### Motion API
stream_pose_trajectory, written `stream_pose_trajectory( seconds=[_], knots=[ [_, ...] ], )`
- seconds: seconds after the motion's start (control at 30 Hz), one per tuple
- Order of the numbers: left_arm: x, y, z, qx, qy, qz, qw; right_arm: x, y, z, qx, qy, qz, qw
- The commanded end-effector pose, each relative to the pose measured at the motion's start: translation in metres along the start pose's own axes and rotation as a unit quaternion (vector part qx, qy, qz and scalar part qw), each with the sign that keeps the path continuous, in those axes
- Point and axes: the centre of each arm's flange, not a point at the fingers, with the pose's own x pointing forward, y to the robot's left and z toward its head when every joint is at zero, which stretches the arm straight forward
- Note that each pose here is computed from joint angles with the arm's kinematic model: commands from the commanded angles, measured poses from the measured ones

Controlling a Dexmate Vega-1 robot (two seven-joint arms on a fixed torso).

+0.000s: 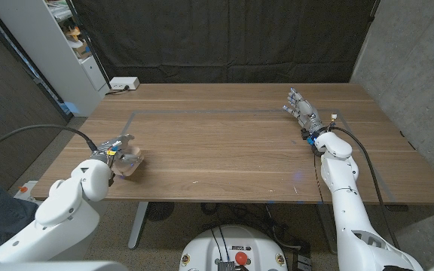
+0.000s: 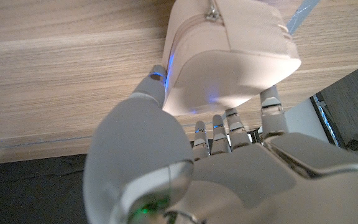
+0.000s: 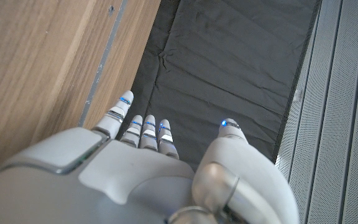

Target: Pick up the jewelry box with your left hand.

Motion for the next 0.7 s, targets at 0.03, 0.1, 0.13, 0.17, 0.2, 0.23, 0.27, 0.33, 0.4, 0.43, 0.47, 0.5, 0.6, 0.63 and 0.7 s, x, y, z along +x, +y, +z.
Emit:
stream_pose_trajectory(
  seconds=[0.03,0.1,0.13,0.17,0.2,0.23,0.27,0.33,0.4,0.43,0.47,0.5,0.6,0.63,0.7],
  knots=[
    [-0.004,0.012,0.003,0.01,-0.006,0.01,1.0,-0.002,-0.001,0.002,0.003,-0.003,-0.003,1.0],
    [-0.005,0.013,0.004,0.011,-0.009,0.01,1.0,-0.002,-0.001,0.002,0.002,-0.004,-0.002,1.0],
    [-0.005,0.013,0.004,0.013,-0.01,0.01,1.0,-0.002,-0.001,0.001,0.003,-0.003,-0.002,1.0],
    [-0.006,0.014,0.004,0.014,-0.009,0.011,1.0,-0.003,-0.001,0.001,0.003,-0.004,-0.003,1.0],
    [-0.006,0.015,0.005,0.014,-0.008,0.011,1.0,-0.003,-0.001,0.001,0.002,-0.004,-0.003,1.0],
    [-0.007,0.016,0.005,0.015,-0.009,0.012,1.0,-0.003,-0.002,0.001,0.004,-0.004,-0.004,1.0],
    [-0.007,0.017,0.005,0.016,-0.008,0.013,1.0,-0.003,-0.002,0.002,0.004,-0.005,-0.004,1.0],
    [-0.009,0.019,0.006,0.017,-0.009,0.015,1.0,-0.004,-0.002,0.002,0.005,-0.006,-0.006,1.0],
    [-0.01,0.02,0.007,0.018,-0.011,0.017,1.0,-0.004,-0.003,0.002,0.005,-0.007,-0.005,1.0],
    [-0.011,0.021,0.008,0.019,-0.012,0.018,1.0,-0.004,-0.003,0.002,0.005,-0.007,-0.005,1.0],
    [-0.011,0.022,0.008,0.02,-0.012,0.019,1.0,-0.005,-0.004,0.002,0.005,-0.007,-0.005,1.0],
    [-0.012,0.023,0.009,0.02,-0.014,0.019,1.0,-0.005,-0.004,0.002,0.004,-0.007,-0.005,1.0],
    [-0.013,0.025,0.01,0.02,-0.015,0.02,0.999,-0.005,-0.006,0.002,0.004,-0.008,-0.005,0.9999],
    [-0.013,0.025,0.011,0.021,-0.013,0.022,0.999,-0.006,-0.006,0.002,0.003,-0.008,-0.006,0.9999],
    [-0.013,0.027,0.011,0.021,-0.015,0.022,0.999,-0.006,-0.007,0.002,0.002,-0.008,-0.006,1.0]
  ],
)
